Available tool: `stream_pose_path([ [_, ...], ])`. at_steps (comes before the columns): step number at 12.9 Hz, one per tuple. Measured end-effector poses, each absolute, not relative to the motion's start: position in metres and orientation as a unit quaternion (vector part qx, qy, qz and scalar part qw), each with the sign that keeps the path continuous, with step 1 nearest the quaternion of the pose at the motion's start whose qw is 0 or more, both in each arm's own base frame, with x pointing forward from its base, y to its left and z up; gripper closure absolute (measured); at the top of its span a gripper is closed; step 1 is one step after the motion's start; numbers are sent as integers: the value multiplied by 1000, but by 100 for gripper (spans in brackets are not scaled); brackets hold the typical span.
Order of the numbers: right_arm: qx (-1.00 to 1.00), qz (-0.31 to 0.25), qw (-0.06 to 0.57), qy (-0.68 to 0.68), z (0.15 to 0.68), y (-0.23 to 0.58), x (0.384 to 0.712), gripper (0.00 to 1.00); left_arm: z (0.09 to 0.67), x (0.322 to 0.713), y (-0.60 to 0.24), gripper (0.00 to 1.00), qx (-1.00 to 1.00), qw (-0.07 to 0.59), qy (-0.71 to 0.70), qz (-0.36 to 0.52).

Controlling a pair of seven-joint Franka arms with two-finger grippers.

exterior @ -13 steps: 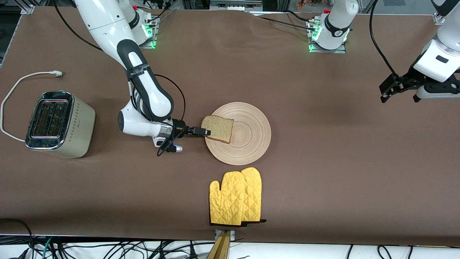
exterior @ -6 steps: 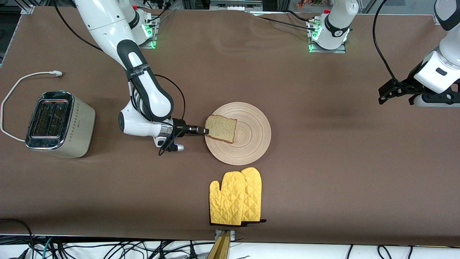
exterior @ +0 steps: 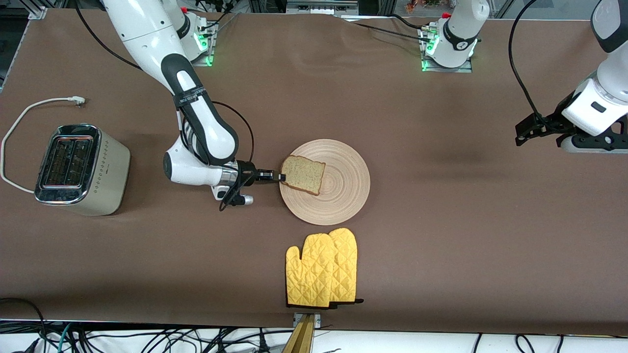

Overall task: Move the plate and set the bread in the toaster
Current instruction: 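Lift the bread slice off the plate with the right gripper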

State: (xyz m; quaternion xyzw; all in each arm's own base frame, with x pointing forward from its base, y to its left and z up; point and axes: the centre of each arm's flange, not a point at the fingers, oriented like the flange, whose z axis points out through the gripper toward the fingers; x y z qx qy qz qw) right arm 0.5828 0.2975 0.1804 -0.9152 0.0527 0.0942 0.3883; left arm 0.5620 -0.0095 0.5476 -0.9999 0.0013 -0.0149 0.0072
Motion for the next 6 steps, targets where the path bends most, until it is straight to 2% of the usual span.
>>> stream_pose_path([
  [3, -918, 87, 384, 42, 198, 299, 590, 94, 551, 566, -10, 0, -1000, 7, 2, -19],
  [6, -937, 111, 331, 17, 251, 283, 610, 94, 553, 567, -8, 0, -1000, 7, 0, -21],
])
